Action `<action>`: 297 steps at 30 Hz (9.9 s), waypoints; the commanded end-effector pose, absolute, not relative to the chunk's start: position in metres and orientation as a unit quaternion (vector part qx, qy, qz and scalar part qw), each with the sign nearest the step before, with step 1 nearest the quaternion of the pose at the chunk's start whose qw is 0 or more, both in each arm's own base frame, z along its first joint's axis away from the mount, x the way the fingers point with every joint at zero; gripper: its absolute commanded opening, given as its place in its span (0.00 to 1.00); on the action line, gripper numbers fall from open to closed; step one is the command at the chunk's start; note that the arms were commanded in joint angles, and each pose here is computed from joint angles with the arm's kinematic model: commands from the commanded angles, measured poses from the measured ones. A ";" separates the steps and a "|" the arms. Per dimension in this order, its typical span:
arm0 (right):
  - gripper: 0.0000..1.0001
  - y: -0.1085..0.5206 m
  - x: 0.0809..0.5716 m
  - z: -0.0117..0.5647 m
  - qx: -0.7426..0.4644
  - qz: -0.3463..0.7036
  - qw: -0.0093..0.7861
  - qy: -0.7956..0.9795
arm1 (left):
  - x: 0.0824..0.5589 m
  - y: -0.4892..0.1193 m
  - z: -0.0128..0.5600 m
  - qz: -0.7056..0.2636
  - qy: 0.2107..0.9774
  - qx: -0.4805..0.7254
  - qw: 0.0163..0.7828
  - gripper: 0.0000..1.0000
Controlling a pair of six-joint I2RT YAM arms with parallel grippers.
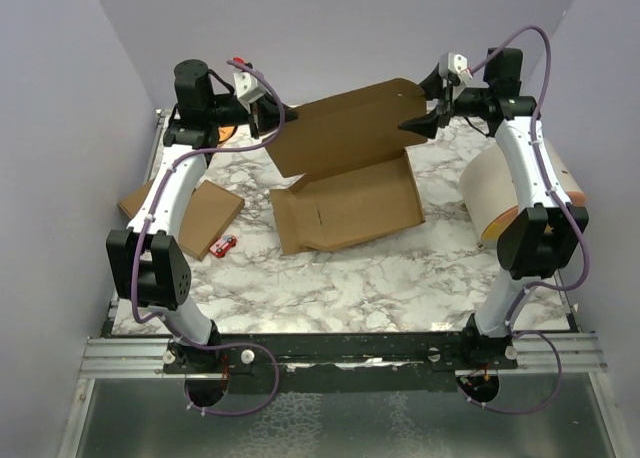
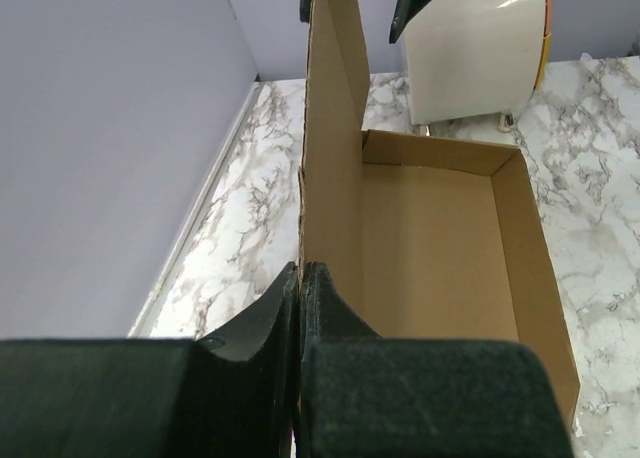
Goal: Fold the paper box
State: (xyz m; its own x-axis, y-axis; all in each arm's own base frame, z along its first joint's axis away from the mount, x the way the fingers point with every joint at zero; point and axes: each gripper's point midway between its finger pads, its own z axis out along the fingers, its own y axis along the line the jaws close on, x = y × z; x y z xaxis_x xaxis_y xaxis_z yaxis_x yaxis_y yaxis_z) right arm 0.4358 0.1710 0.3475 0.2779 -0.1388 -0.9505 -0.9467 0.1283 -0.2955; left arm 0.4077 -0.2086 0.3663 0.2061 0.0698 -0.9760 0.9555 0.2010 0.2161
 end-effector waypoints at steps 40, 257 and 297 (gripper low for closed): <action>0.01 0.177 0.400 0.327 -0.537 0.373 0.569 0.497 | 0.385 -0.065 0.203 -0.332 0.777 -0.044 0.533 0.63; 0.01 0.194 0.365 0.330 -0.531 0.400 0.612 0.427 | 0.419 -0.163 0.215 -0.315 0.670 0.154 0.654 0.00; 0.01 0.191 0.379 0.275 -0.481 0.386 0.613 0.494 | 0.421 -0.183 0.133 -0.445 0.756 0.074 0.473 0.60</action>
